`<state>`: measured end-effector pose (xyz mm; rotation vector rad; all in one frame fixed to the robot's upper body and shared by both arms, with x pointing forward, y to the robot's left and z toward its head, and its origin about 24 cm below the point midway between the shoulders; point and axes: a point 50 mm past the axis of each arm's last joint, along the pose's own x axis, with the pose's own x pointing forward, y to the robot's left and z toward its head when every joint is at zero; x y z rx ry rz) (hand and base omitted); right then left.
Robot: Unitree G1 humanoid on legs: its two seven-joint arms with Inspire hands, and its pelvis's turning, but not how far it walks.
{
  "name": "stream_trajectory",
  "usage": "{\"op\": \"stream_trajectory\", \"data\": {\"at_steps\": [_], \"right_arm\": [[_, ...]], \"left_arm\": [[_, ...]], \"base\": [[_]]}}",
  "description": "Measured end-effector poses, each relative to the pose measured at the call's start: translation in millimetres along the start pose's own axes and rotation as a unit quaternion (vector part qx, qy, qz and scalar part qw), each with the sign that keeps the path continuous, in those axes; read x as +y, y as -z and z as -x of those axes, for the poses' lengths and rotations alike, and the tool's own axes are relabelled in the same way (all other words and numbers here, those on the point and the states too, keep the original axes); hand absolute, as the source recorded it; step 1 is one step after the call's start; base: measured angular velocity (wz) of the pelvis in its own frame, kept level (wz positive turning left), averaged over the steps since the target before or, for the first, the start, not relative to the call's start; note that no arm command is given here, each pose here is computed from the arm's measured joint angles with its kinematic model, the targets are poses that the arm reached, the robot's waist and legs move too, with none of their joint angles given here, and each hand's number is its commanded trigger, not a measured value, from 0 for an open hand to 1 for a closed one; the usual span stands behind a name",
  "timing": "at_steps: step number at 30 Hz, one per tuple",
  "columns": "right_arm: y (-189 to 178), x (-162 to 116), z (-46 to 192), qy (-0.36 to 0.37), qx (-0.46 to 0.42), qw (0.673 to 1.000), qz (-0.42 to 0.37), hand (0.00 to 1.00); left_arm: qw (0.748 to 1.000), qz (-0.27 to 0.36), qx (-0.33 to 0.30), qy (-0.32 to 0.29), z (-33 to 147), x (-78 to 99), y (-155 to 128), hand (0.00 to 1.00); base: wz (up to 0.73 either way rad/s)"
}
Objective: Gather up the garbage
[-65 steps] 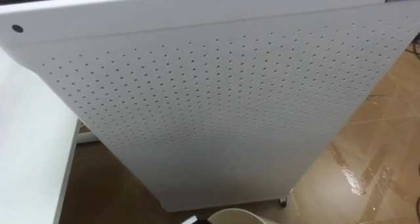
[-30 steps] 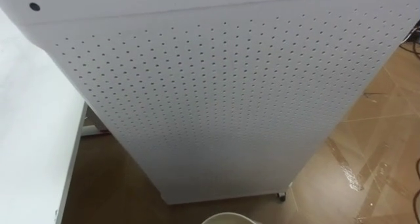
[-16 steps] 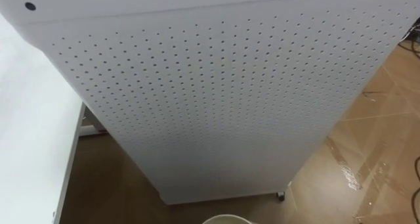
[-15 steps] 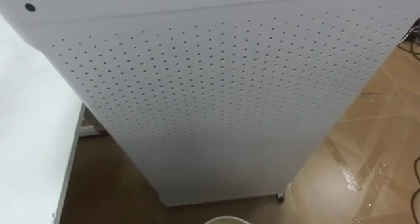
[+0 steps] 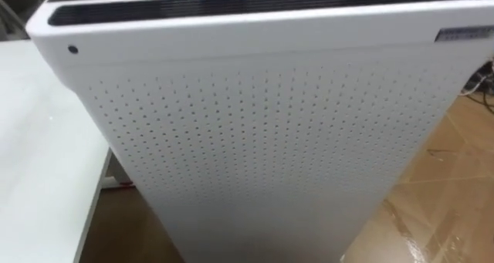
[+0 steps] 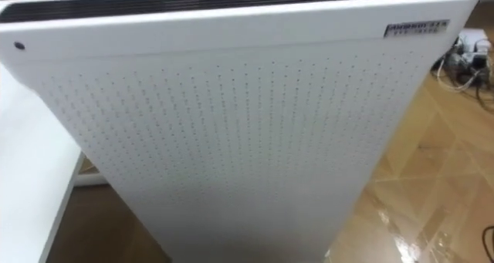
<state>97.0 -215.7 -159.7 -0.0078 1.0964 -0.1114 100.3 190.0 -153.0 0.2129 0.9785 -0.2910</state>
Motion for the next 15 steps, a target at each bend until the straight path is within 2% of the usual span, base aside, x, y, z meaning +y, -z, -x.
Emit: {"op": "stream_trajectory", "data": {"at_steps": [6, 15], "right_arm": [[27, -15, 8, 0.038, 0.034, 0.996, -0.069, 1.0], [43, -25, 13, 0.064, 0.067, 0.989, -0.114, 1.0]], "left_arm": [[0.994, 0.087, 0.024, -0.058, 10.6, 11.1, 24, 0.0], [0.985, 0.139, 0.062, -0.084, 15.7, 17.0, 40, 0.0]], "base": [[0.05], [-0.03]]}}
